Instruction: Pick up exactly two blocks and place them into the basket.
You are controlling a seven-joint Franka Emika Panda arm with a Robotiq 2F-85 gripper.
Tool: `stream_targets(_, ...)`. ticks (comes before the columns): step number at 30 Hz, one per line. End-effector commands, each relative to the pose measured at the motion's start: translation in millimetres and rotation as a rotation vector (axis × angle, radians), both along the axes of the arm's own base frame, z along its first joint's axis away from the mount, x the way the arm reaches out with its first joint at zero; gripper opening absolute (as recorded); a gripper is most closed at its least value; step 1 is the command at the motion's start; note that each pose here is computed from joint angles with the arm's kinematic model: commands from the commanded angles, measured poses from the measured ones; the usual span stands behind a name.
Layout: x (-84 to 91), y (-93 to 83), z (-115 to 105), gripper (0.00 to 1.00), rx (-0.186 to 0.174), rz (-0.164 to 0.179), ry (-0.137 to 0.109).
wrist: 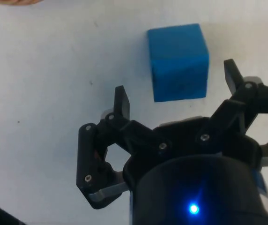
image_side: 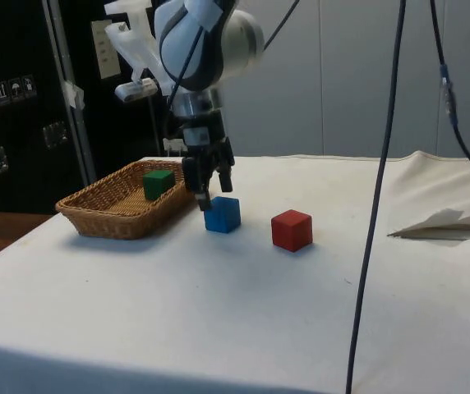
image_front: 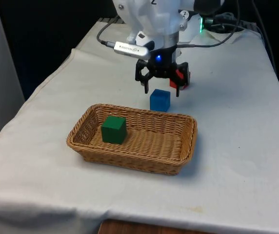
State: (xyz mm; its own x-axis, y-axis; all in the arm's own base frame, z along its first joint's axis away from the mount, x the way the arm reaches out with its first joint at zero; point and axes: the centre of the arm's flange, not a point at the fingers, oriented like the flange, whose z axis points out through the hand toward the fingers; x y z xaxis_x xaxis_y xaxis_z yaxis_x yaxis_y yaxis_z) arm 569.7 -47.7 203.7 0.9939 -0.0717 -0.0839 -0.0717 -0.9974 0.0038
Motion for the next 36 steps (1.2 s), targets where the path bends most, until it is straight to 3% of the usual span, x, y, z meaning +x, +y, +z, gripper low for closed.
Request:
stream_targets(1, -0.4, -3.6, 1, 1.0, -0.009, 0.004, -0.002)
stream_targets(15, -1.8, -9.6, -5, 1.0, -0.027, 0.02, 0.003)
stream_targets(25, -1.3, 0.3, -19, 1.0, -0.022, 0.019, 0.002)
stream_targets(31, -1.9, 1.0, -24, 1.0, -0.03, 0.019, 0.013)
stream_targets(33, -1.1, 1.7, -26, 1.0, -0.028, 0.018, 0.006)
stream_targets(34, -1.0, 1.6, -26, 0.97, -0.028, 0.019, 0.005)
stream_targets(35, -1.0, 1.6, -26, 0.79, -0.029, 0.018, 0.005)
stream_targets(36, -1.0, 1.7, -26, 0.68, -0.03, 0.019, 0.005)
